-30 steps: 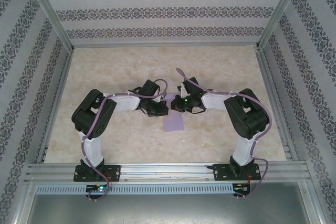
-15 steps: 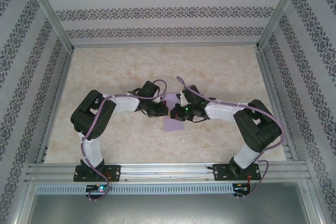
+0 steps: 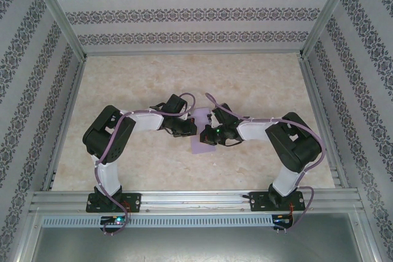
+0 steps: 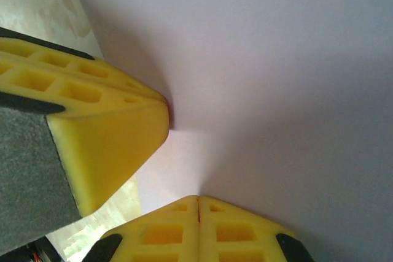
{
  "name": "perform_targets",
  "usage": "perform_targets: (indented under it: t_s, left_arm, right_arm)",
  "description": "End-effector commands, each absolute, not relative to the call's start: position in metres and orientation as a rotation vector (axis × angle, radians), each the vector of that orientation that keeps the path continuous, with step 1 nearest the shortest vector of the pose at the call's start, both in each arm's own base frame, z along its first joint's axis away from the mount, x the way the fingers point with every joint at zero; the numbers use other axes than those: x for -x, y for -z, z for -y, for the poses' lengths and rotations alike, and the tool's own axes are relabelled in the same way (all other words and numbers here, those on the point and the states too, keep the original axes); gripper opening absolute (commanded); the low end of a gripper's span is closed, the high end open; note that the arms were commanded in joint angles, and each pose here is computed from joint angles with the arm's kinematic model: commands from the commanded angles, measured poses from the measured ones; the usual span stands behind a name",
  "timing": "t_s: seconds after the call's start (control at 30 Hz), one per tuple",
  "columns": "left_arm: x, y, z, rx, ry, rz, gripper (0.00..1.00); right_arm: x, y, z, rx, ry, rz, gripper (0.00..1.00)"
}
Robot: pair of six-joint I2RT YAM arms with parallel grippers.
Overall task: Fold a paper plane with a square sheet of paper (fold left side to right side)
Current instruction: First fold the square sheet of paper in half at the center of the table.
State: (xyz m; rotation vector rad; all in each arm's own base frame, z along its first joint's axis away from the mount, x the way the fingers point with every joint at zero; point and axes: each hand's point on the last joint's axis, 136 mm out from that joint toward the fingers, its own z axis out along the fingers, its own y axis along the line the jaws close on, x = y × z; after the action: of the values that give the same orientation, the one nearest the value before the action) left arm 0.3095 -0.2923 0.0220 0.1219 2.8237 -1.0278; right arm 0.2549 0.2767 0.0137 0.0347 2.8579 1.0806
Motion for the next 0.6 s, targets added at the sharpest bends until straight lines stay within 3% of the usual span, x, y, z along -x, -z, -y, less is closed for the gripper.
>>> perform_targets:
  t_s: [0.0,0.57]
  left_arm:
    - [-0.319,-0.041,0.296,-0.134,1.025,-2.782,0.03]
    - [-0.346,-0.008,0.271,-0.032,0.908,-2.751,0.03]
  right_arm:
    - [-0.234,0.025,-0.256,-0.066,-0.923,-2.982,0.0]
    - [-0.229,0.039,-0.24,-0.068,-0.837,-3.034,0.0]
